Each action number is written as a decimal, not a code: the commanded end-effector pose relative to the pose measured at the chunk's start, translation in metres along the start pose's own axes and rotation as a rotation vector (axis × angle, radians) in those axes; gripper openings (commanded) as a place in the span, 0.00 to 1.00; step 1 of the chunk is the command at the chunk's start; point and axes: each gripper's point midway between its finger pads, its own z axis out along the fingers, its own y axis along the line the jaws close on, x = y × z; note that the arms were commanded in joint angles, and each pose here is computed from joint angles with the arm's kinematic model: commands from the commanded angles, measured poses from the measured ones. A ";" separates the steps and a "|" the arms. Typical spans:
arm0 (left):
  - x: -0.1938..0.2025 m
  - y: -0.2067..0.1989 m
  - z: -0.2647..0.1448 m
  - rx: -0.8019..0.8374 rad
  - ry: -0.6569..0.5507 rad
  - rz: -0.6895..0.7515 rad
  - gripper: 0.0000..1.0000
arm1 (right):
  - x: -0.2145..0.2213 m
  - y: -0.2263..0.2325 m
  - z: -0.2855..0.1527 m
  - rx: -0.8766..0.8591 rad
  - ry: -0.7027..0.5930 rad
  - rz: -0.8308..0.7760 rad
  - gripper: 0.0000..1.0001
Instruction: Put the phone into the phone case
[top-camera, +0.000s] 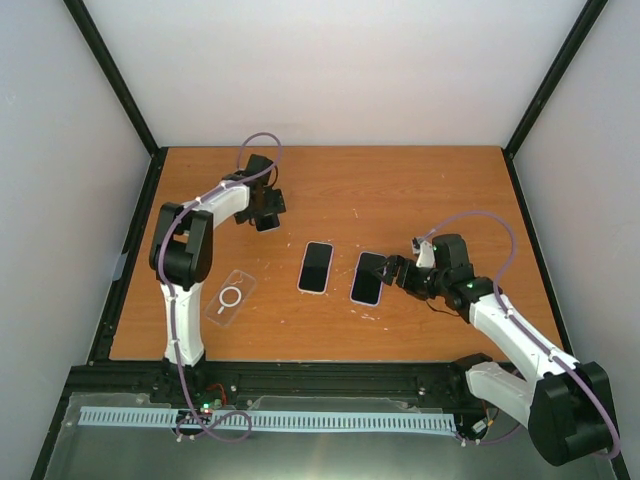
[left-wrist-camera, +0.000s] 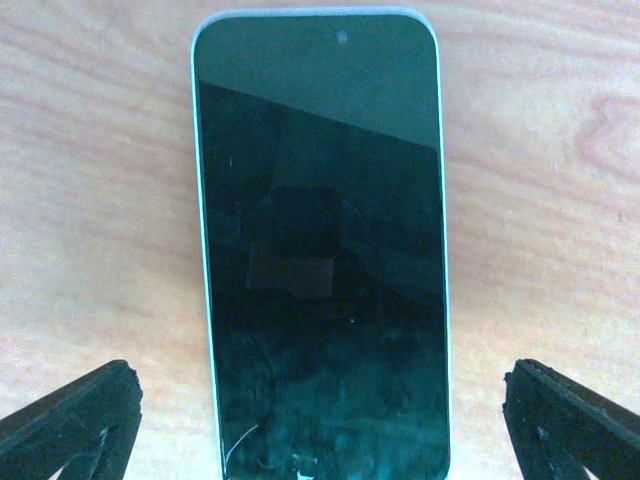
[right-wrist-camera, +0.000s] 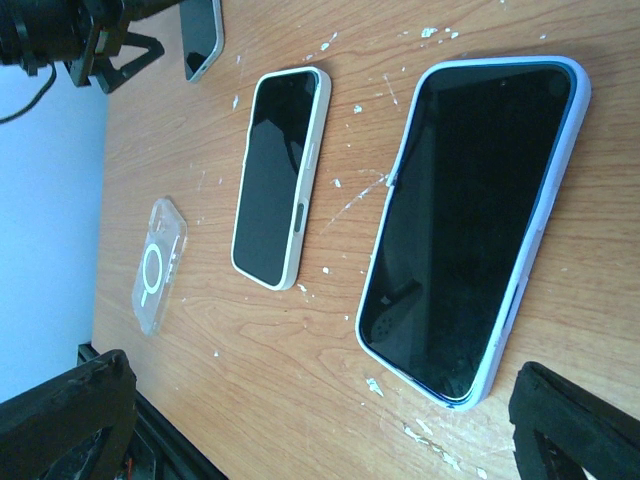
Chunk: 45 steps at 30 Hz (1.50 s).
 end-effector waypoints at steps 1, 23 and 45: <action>-0.016 -0.004 0.007 -0.005 -0.013 0.016 1.00 | -0.009 0.009 -0.003 0.006 -0.009 -0.037 1.00; 0.004 0.003 0.035 -0.046 0.095 0.034 0.77 | -0.010 0.008 0.002 0.005 0.000 -0.043 1.00; 0.165 -0.043 -0.034 0.109 0.275 0.255 0.67 | 0.000 0.013 -0.014 -0.015 -0.036 -0.025 1.00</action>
